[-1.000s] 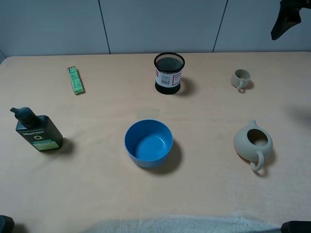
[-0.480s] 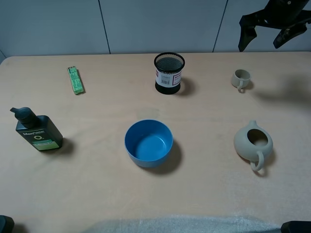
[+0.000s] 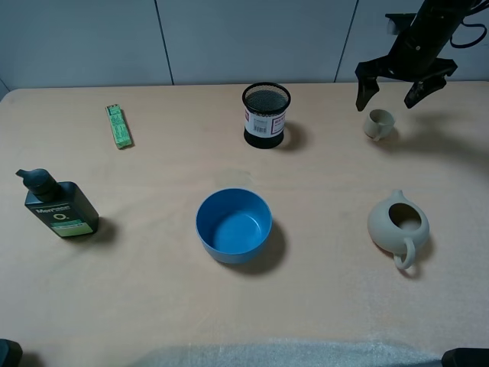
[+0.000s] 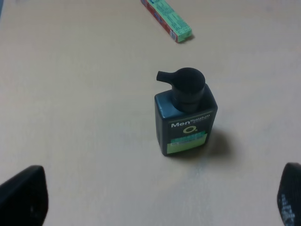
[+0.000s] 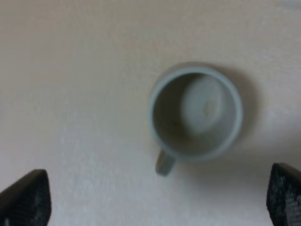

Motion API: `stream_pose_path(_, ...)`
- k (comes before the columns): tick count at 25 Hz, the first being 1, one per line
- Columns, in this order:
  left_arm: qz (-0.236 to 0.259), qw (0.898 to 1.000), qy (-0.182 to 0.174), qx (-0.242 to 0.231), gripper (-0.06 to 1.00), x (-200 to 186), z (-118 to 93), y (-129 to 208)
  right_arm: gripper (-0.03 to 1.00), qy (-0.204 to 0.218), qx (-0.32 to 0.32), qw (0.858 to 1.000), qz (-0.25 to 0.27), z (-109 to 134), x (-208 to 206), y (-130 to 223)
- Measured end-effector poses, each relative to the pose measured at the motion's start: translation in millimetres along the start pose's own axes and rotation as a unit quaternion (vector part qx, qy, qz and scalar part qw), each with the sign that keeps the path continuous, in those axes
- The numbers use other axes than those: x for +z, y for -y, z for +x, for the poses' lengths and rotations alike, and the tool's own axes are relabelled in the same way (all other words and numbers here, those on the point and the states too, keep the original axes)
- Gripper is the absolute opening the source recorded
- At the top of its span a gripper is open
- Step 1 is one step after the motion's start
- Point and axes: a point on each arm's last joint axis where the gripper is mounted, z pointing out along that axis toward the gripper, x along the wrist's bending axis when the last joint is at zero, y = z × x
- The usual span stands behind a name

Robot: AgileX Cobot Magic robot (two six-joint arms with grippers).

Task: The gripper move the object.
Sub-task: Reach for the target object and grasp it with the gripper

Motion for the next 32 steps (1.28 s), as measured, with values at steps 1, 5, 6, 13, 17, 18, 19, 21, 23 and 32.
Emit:
stream_pose_path(1, 0.0, 1.0, 0.0, 0.0, 0.99, 0.0, 0.0, 0.0, 0.69, 0.0, -0.001, 1.0, 0.0, -0.3, 3.9, -0.4)
stream_pose_path(5, 0.0, 1.0, 0.0, 0.0, 0.99, 0.0, 0.0, 0.0, 0.69, -0.001, 0.006, 1.0, 0.006, -5.1, 18.8, -1.0)
stream_pose_path(6, 0.0, 1.0, 0.0, 0.0, 0.99, 0.0, 0.0, 0.0, 0.69, 0.0, 0.006, 1.0, 0.007, -6.4, 22.4, -1.1)
stream_pose_path(13, 0.0, 1.0, 0.0, 0.0, 0.99, 0.0, 0.0, 0.0, 0.69, -0.001, 0.012, 1.0, 0.003, -17.1, 40.1, -3.0)
stream_pose_path(17, 0.0, 1.0, 0.0, 0.0, 0.99, 0.0, 0.0, 0.0, 0.69, -0.001, 0.015, 1.0, 0.008, -22.5, 54.2, -2.3)
stream_pose_path(18, 0.0, 1.0, 0.0, 0.0, 0.99, 0.0, 0.0, 0.0, 0.69, -0.001, 0.016, 1.0, 0.011, -24.0, 57.6, -1.7)
stream_pose_path(19, 0.0, 1.0, 0.0, 0.0, 0.99, 0.0, 0.0, 0.0, 0.69, -0.001, 0.017, 1.0, 0.012, -25.0, 59.6, -1.3)
stream_pose_path(21, 0.0, 1.0, 0.0, 0.0, 0.99, 0.0, 0.0, 0.0, 0.69, 0.0, 0.018, 1.0, 0.012, -26.9, 63.1, -1.3)
stream_pose_path(23, 0.0, 1.0, 0.0, 0.0, 0.99, 0.0, 0.0, 0.0, 0.69, 0.0, 0.019, 1.0, 0.009, -28.6, 63.9, -1.8)
stream_pose_path(32, 0.0, 1.0, 0.0, 0.0, 0.99, 0.0, 0.0, 0.0, 0.62, 0.0, 0.019, 1.0, 0.007, -28.6, 63.8, -2.2)
